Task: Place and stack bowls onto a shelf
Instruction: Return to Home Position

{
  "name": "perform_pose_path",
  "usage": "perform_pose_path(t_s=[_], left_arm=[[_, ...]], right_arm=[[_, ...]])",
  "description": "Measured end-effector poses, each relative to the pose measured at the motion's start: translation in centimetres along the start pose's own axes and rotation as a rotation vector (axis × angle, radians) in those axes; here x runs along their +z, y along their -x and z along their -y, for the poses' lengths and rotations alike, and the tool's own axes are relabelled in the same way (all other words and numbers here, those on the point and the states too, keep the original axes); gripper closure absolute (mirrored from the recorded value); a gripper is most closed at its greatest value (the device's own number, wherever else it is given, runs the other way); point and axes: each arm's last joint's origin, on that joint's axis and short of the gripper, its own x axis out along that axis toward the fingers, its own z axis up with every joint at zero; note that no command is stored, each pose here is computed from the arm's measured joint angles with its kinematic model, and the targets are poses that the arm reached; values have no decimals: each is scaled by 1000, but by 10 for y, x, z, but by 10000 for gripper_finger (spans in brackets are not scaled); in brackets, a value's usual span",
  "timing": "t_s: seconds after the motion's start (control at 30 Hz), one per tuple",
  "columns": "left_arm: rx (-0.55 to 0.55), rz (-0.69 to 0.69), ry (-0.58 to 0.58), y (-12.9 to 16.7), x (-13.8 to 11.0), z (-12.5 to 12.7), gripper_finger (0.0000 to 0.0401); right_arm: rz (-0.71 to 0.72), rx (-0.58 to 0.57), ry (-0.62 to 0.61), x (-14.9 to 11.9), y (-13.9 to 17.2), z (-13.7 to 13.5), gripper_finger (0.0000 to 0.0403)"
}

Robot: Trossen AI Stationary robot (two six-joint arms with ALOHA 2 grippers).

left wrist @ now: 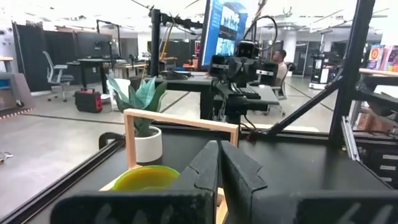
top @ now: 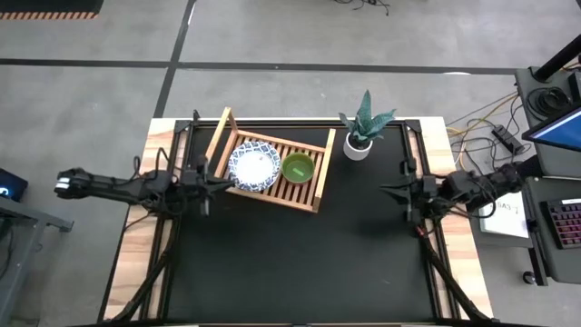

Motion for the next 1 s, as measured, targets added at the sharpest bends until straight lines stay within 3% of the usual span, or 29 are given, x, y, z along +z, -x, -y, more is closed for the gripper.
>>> perform_pose_path(t_s=[0.33, 0.77, 0.87, 1.0], left_arm=[[13, 39, 60, 13, -20, -4, 401], [29, 58, 57, 15, -32, -5, 401], [30, 62, 76, 15, -31, -5, 401], [29, 63, 77, 15, -29, -5, 401]], right_arm=[[11, -2, 83, -3, 6, 2, 385], [-32, -7, 143, -44, 2, -5, 385], [-15, -68, 106, -41, 2, -3, 385], [-55, -130, -39, -45, 1, -2, 385]])
